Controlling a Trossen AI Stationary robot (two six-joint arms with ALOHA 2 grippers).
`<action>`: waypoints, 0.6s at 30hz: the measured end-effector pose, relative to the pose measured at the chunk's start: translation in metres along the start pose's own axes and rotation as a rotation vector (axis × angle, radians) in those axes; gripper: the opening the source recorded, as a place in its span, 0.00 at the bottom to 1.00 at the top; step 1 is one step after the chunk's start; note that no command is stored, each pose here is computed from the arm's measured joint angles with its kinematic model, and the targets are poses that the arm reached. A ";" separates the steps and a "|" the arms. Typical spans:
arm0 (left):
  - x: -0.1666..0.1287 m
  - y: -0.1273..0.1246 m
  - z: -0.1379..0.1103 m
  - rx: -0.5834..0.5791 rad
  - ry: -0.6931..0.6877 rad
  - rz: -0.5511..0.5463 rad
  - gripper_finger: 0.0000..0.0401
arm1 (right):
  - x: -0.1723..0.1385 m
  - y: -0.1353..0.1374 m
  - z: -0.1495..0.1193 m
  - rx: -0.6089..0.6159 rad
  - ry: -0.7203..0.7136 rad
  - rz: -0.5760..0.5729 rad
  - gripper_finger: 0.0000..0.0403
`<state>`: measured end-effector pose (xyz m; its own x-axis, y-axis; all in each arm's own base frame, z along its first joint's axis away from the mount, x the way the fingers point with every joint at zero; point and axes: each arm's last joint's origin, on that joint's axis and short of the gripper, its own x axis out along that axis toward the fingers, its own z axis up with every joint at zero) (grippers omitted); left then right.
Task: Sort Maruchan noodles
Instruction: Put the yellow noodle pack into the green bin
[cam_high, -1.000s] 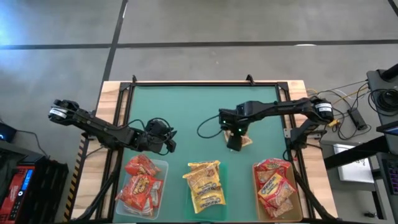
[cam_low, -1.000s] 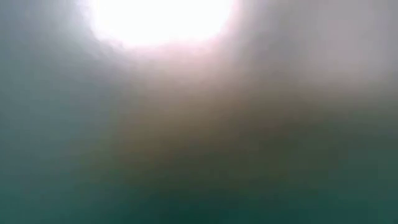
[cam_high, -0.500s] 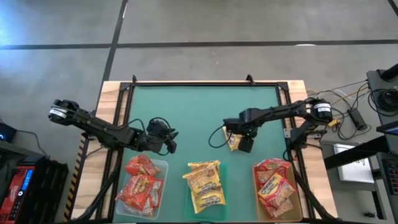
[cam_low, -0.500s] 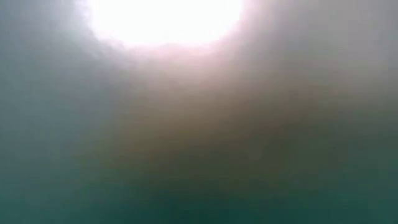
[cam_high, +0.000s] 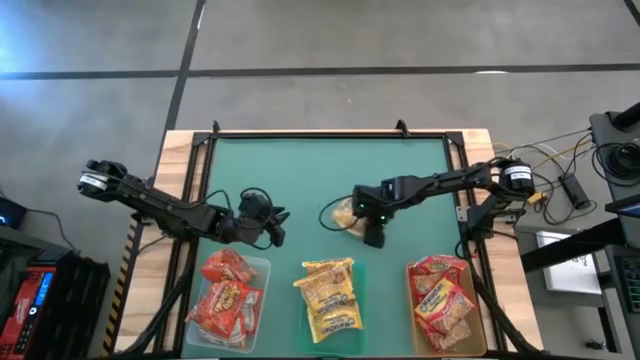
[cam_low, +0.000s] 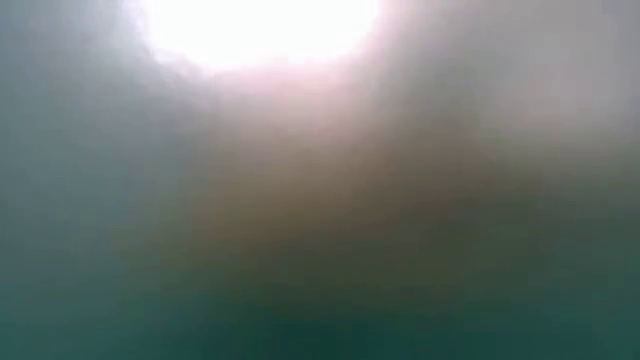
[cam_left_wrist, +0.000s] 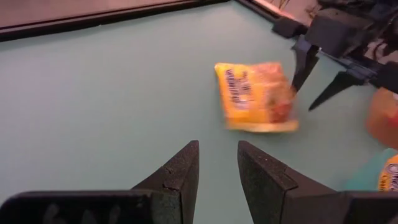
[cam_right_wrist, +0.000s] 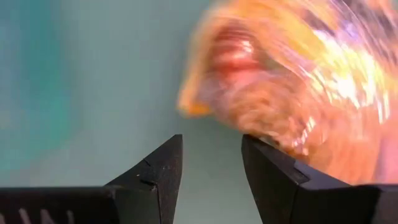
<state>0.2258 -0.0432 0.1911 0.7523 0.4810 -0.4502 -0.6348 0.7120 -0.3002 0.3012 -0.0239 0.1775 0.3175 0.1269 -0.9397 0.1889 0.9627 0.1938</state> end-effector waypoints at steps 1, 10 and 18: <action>0.000 -0.001 0.001 0.000 -0.005 -0.007 0.23 | -0.001 0.002 0.006 -0.036 -0.051 0.031 0.38; 0.000 -0.003 0.002 0.000 -0.007 -0.031 0.23 | -0.033 0.012 0.023 -0.046 -0.005 0.106 0.38; 0.000 -0.003 0.002 -0.002 -0.009 -0.033 0.23 | -0.014 0.007 -0.006 0.049 0.158 0.056 0.39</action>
<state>0.2280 -0.0442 0.1939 0.7744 0.4620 -0.4322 -0.6100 0.7264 -0.3165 0.2924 -0.0172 0.1905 0.1794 0.2195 -0.9590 0.2209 0.9409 0.2567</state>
